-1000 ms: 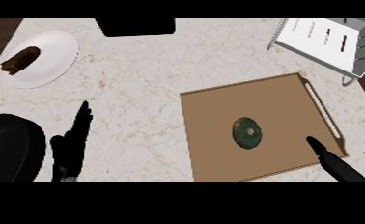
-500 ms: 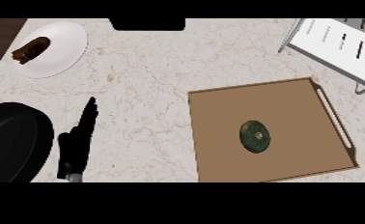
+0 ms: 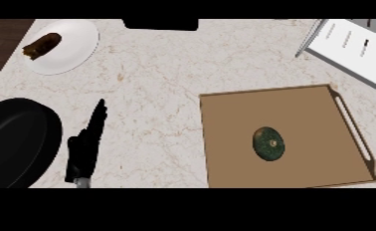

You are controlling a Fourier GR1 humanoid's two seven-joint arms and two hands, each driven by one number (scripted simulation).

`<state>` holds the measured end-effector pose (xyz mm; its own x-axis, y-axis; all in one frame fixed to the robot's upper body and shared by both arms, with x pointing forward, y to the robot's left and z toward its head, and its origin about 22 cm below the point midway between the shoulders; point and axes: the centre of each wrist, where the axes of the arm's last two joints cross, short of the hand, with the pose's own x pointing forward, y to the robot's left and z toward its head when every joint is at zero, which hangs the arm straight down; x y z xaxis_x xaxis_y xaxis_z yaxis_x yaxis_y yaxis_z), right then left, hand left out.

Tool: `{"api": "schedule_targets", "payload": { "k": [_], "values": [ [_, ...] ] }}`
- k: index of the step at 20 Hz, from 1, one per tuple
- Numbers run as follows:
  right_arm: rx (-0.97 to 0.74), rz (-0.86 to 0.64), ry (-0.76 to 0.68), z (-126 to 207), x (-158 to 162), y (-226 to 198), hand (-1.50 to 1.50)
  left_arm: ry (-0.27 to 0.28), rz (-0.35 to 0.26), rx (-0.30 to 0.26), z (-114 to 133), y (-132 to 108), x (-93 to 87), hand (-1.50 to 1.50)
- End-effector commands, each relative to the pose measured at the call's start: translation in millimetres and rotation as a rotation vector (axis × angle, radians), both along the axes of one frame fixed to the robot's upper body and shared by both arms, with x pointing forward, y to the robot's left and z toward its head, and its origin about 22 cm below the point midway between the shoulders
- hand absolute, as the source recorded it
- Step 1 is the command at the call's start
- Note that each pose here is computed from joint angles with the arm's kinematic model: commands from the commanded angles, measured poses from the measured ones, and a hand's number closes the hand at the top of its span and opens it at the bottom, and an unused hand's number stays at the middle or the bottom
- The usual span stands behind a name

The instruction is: Pick the squash from the tray and place it in the tiered basket

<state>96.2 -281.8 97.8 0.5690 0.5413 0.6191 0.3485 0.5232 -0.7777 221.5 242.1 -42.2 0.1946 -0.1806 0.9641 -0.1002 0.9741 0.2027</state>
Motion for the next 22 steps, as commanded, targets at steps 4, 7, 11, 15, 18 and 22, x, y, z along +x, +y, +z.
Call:
{"api": "schedule_targets", "payload": {
  "k": [4,7,11,15,18,22],
  "values": [
    [-0.098,-0.095,0.156,6,16,25,-1.5,0.057,-0.013,-0.007,-5,-6,-3.5,0.0],
    [-0.119,-0.099,0.253,1,25,35,-1.5,0.058,-0.021,-0.011,-9,-11,1.5,0.0],
    [-0.116,-0.098,0.33,-4,29,55,-1.5,0.059,-0.009,-0.001,-8,-3,3.0,0.0],
    [-0.087,-0.077,0.324,-7,55,80,-1.5,0.062,-0.007,-0.004,-7,-6,2.7,0.0],
    [-0.085,-0.055,0.325,-12,73,100,-1.5,0.07,0.014,-0.001,-16,-2,-2.3,0.0],
    [-0.097,-0.059,0.413,-23,93,112,-1.5,0.075,0.005,-0.014,-12,-8,-1.4,0.0]
  ]
}}
